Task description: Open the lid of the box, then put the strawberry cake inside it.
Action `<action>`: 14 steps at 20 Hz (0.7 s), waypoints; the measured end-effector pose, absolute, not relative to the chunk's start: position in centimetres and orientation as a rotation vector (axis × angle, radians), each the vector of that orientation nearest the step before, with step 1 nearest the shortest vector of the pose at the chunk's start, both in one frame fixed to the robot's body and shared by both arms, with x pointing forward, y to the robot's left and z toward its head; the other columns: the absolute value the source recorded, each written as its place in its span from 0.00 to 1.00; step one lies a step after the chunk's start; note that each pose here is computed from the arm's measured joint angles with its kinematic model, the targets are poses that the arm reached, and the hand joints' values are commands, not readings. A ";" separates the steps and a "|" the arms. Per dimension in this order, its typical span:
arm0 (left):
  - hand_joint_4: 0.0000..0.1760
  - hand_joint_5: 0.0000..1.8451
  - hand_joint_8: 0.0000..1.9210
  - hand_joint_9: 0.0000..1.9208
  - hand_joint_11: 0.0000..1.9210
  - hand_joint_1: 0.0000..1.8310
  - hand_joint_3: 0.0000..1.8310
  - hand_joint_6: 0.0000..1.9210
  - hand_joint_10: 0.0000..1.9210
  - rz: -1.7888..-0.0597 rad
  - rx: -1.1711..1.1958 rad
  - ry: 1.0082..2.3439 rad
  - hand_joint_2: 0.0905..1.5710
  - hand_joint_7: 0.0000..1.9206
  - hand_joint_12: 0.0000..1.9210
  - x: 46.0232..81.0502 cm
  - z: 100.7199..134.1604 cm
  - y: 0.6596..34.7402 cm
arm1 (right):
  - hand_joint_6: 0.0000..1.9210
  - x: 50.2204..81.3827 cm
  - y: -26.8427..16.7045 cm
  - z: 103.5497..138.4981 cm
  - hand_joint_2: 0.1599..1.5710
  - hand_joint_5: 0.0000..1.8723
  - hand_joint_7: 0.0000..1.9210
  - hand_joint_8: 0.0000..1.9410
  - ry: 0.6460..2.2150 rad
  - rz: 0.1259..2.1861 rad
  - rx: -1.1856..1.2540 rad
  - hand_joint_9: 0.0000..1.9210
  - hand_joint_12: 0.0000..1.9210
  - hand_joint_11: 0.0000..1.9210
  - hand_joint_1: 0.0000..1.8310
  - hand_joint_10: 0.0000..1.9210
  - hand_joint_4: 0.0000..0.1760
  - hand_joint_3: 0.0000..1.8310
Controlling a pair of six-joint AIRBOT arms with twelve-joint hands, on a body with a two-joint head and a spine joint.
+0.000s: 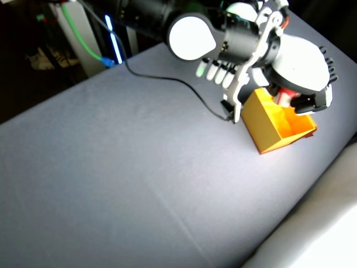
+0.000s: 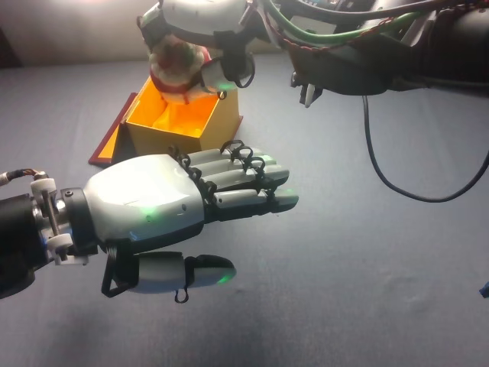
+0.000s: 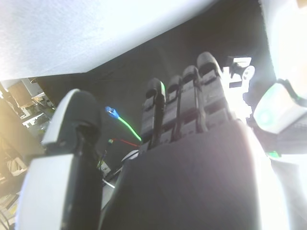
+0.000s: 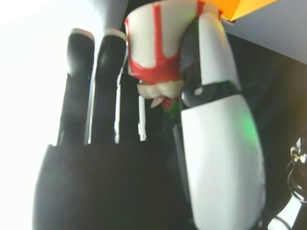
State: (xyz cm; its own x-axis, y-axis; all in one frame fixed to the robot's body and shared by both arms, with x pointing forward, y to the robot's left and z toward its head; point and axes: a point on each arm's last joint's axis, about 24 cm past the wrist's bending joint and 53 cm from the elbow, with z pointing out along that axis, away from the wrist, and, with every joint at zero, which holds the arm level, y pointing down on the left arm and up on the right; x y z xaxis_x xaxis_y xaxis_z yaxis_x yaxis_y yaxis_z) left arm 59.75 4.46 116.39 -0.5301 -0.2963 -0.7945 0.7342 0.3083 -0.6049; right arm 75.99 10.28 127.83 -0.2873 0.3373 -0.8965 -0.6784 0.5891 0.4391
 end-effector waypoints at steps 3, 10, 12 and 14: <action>0.00 0.05 0.00 0.00 0.00 0.25 0.00 0.00 0.00 -1.393 0.404 1.647 0.92 0.00 0.00 59.7 116.4 4.5 | 0.00 76.0 10.3 127.9 0.68 0.12 0.14 0.00 1.571 1.016 -0.296 0.16 0.64 0.00 0.54 0.06 0.00 0.00; 0.00 0.13 0.00 0.04 0.00 0.33 0.00 0.01 0.01 -1.392 0.403 1.648 0.88 0.05 0.23 59.8 116.4 4.5 | 0.00 75.7 9.8 127.9 0.70 0.10 0.10 0.00 1.572 1.016 -0.298 0.15 0.55 0.00 0.48 0.02 0.00 0.00; 0.00 0.17 0.02 0.10 0.00 0.40 0.00 0.01 0.03 -1.394 0.401 1.646 0.85 0.12 0.41 59.8 116.4 4.5 | 0.00 75.5 9.1 128.0 0.71 0.08 0.07 0.00 1.570 1.011 -0.302 0.11 0.46 0.00 0.46 0.01 0.00 0.00; 0.14 0.14 0.02 0.14 0.00 0.40 0.00 0.01 0.05 -1.394 0.391 1.651 0.85 0.15 0.47 59.8 116.3 4.5 | 0.00 75.1 7.7 128.4 0.71 0.06 0.05 0.00 1.558 1.009 -0.304 0.05 0.24 0.00 0.43 0.00 0.00 0.00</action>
